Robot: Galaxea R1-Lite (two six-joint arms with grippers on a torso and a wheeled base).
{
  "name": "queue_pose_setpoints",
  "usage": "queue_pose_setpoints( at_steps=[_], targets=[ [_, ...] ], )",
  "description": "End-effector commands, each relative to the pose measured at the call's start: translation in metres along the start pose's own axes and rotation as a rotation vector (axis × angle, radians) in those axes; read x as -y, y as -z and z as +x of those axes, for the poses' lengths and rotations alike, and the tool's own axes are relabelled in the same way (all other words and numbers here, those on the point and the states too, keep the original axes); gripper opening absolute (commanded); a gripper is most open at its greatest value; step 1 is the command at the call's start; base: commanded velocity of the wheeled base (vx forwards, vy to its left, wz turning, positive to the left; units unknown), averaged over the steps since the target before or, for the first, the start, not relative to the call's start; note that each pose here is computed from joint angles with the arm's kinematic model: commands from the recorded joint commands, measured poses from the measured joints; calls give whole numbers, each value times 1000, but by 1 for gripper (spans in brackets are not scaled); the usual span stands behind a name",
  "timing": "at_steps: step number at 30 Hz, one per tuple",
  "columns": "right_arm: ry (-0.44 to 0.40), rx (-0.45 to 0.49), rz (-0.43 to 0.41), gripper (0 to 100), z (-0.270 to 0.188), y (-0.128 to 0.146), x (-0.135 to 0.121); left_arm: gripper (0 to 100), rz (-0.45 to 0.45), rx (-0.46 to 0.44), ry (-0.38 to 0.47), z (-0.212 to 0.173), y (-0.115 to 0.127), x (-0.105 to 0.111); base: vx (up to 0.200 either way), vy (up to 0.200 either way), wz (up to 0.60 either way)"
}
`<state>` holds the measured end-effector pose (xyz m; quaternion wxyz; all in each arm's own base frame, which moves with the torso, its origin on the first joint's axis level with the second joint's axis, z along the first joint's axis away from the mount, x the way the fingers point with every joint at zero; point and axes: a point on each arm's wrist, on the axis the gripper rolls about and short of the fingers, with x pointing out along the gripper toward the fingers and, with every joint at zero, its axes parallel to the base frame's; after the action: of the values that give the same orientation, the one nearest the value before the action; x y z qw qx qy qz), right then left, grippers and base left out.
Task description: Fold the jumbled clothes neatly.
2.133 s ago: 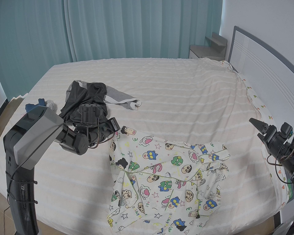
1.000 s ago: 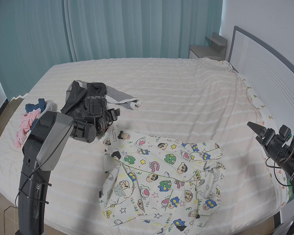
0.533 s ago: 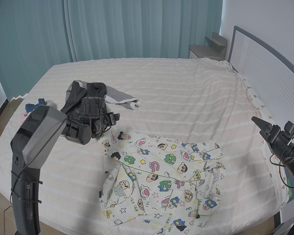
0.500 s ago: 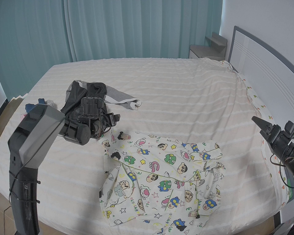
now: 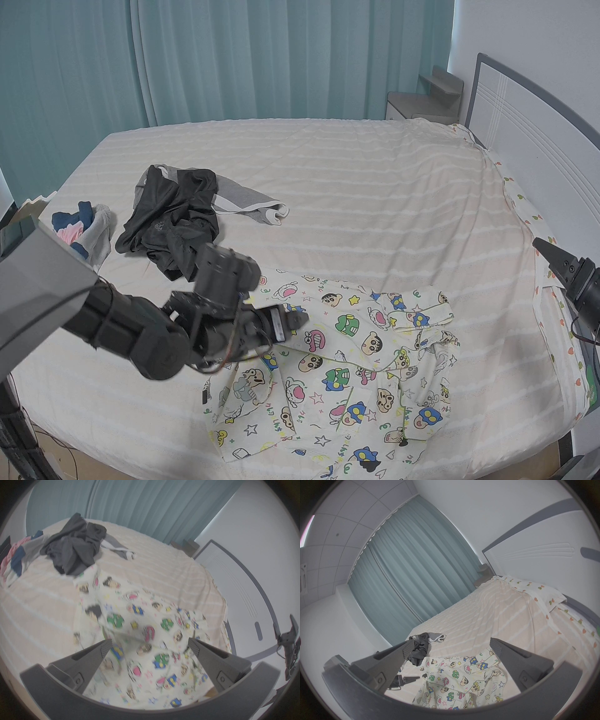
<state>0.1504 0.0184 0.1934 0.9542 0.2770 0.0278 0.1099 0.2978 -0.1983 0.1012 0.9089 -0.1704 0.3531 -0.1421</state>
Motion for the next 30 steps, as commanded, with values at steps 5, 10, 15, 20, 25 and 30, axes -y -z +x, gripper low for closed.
queue_pose_setpoints(
  at_steps=[5, 10, 15, 20, 25, 30],
  targets=[
    [-44, 68, -73, 100, -30, -9, -9, 100, 39, -178, -154, 13, 89, 17, 0, 0, 0],
    [-43, 63, -72, 100, -30, -8, -9, 100, 76, -188, -233, 9, 98, 7, 0, 0, 0],
    [-44, 44, -71, 100, -30, -4, -8, 100, 162, -167, -331, 16, 109, -3, 0, 0, 0],
    [-55, 33, -76, 100, -30, -3, -7, 100, 226, -127, -382, 31, 116, -6, 0, 0, 0],
    [-55, 31, -77, 100, -30, -2, -7, 100, 309, -70, -408, 44, 120, -8, 0, 0, 0],
    [-55, 31, -77, 100, -30, -2, -7, 100, 366, -36, -444, 51, 121, -9, 0, 0, 0]
  ],
)
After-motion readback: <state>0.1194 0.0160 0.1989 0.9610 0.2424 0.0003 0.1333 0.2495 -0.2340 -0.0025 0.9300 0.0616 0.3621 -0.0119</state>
